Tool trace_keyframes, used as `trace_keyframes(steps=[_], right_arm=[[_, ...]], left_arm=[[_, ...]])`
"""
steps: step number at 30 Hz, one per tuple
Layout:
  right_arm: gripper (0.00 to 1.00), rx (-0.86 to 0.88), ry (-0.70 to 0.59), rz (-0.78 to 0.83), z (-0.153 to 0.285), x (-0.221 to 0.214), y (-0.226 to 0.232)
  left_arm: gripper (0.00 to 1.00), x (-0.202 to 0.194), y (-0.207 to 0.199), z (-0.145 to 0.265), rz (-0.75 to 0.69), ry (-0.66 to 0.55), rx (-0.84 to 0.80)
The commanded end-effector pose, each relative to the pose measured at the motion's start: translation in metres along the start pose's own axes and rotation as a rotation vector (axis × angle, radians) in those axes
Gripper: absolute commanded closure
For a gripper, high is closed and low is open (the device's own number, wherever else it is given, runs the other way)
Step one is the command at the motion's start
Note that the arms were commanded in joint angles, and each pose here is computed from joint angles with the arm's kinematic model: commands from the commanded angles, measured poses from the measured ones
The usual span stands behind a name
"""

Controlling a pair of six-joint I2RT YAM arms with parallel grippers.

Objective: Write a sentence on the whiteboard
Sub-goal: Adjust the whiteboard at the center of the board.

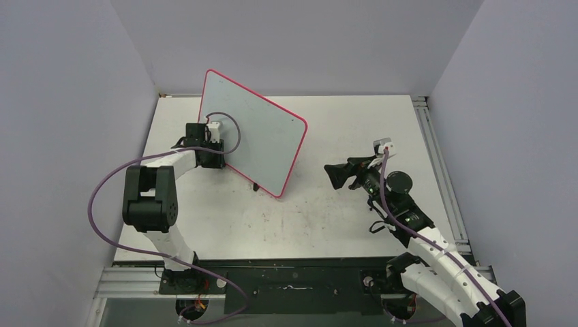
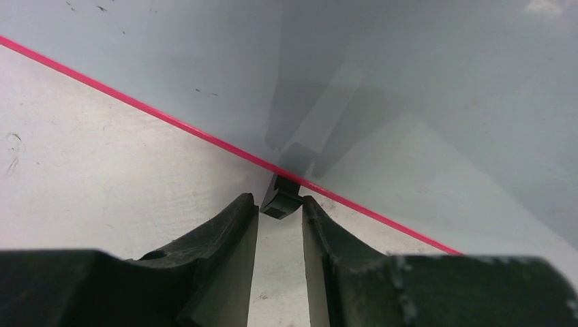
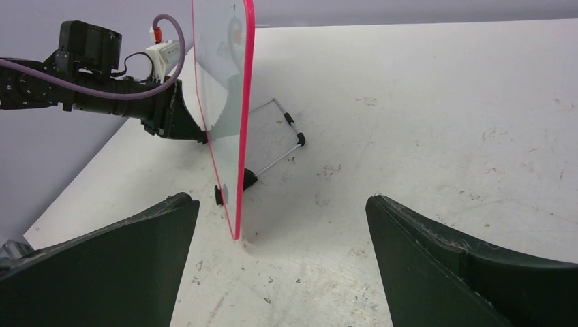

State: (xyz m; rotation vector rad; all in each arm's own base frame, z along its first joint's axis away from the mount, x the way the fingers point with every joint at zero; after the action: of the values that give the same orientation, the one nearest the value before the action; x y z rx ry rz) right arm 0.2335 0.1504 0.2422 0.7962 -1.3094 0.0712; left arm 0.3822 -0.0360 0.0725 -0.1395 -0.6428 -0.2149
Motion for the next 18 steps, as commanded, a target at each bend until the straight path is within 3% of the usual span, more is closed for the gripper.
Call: trace_keyframes(steps=[1, 13, 18], right_arm=[[0.0, 0.03, -0.081, 0.024, -0.005, 0.027, 0.01], [0.05, 0.032, -0.105, 0.024, 0.005, 0.034, 0.014], [0.05, 0.029, -0.118, 0.023, 0.01, 0.036, 0.015]], left_arm=[[0.72, 0.027, 0.002, 0.0, -0.036, -0.089, -0.008], [0.72, 0.026, -0.004, -0.006, -0.061, -0.069, -0.021], [0.84, 0.022, -0.013, -0.006, -0.088, -0.05, -0.014]])
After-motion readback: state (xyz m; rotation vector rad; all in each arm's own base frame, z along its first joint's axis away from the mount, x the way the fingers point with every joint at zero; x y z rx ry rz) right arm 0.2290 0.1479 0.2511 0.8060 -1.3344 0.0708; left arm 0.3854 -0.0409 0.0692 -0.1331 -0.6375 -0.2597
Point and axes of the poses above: each gripper's point midway between its finger pads, its own z axis back along the fingers, its own y axis along the line the jaws close on, x = y × z, the point moved 5 cm from there along z, back along the fingers, and after that the axes turned 7 degrees about -z, right-handed, at the moved point
